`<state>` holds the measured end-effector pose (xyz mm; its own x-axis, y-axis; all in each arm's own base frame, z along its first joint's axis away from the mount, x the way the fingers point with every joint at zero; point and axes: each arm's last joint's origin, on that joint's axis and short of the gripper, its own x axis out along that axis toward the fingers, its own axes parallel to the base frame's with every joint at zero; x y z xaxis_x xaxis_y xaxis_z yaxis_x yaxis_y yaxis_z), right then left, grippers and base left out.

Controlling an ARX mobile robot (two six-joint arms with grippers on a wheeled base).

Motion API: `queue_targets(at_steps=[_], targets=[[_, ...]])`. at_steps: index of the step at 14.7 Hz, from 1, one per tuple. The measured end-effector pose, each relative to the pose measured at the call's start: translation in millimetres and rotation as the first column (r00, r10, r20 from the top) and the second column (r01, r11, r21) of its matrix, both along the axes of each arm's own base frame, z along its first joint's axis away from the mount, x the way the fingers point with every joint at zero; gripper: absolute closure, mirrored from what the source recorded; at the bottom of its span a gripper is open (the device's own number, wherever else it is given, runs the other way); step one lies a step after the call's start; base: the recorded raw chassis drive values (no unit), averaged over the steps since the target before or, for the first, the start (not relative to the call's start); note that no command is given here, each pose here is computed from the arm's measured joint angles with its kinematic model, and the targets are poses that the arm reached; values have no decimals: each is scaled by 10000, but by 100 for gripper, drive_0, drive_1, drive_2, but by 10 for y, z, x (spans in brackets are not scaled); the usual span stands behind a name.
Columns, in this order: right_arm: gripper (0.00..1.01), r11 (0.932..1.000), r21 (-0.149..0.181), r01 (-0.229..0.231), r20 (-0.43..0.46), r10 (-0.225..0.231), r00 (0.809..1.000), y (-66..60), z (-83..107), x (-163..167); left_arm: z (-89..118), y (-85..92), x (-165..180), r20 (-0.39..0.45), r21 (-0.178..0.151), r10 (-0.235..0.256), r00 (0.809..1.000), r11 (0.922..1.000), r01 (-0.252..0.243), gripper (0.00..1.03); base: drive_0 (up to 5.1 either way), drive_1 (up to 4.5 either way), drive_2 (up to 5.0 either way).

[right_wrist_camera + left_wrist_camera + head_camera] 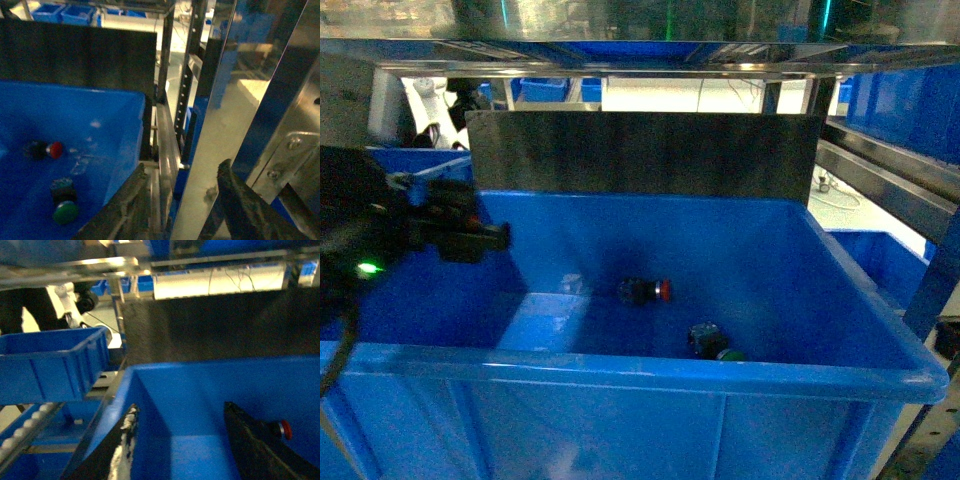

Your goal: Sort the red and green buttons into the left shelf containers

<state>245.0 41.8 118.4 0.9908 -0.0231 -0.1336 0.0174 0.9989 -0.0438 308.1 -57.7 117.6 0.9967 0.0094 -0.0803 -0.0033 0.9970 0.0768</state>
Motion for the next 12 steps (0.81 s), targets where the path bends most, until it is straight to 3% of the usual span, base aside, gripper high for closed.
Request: queue_targets(at_steps=[1,2,4,7,10,12], targets=[[64,9999,92,-111,352,107,9993,-31,85,-96,140,91,-129,420,-342,156,9990,9993,-141,60,0,0,0],[76,9994,149,-322,551,313,9980,-65,133,-198,210,126,-284,584,-494,-24,9983,9988,53,73,0,0,0],[98,9996,204,-208,854,190,9962,-160,194,-365,144,241,-561,40,-541,-43,10000,9985,45,97,0,0,0],[99,9993,278,-263,1133,230,9933,-255,289,-596,309,365,-866,760,-715,-21,9971,9974,76,101,0,0,0],[99,9989,295,-361,847,335,9958,-366,350,-783,322,449,-1136,300,-686,-8,9995,9976,28,101,0,0,0],[99,9995,298,-117,1344,76,9909,-429,467,-891,465,554,-1282,767,-723,-85,9970,9973,141,101,0,0,0]])
